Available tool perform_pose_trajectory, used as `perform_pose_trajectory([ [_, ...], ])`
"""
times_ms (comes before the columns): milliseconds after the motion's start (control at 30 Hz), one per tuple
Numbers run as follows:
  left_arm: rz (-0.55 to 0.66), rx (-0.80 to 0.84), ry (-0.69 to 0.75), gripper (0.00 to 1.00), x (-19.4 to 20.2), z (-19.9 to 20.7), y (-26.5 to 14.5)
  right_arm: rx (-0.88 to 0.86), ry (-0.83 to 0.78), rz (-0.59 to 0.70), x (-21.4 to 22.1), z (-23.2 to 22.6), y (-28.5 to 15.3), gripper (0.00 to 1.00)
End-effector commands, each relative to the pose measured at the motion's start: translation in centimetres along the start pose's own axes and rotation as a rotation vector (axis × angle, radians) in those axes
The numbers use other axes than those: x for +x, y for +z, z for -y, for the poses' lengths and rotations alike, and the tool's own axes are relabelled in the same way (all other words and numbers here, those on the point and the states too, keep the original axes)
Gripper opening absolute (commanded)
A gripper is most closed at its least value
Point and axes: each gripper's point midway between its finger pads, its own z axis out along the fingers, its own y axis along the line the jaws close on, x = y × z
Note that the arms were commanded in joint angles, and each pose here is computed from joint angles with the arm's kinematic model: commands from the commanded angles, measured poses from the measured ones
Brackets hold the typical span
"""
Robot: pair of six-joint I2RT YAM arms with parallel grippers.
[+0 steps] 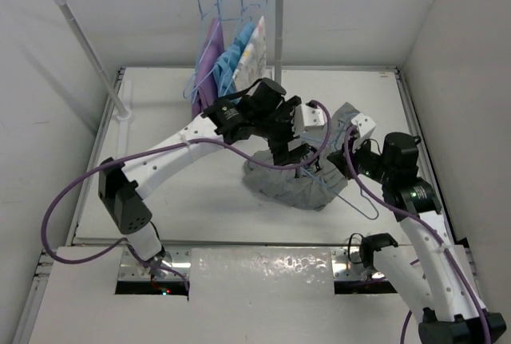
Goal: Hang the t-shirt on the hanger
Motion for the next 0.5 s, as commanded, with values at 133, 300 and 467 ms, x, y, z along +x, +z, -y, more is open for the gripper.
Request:
perform_pose_trajectory([
  [133,0.167,-0.185,-0.080,1.00,-7.8,-5.0,-0.6,0.300,0.147,-0.206,4.8,5.0,-0.3,0.00],
  [300,0.152,-0.271,-0.113,1.00,-7.6,-6.3,-1.4,0.467,0.191,-0.257,5.9,7.0,-2.0,0.00],
  [467,0.041,-0.183,-0.240,0.80,-1.7,-3.2,1.2,0.690,0.207,-0.271,5.4,9.1,-5.8,0.00],
])
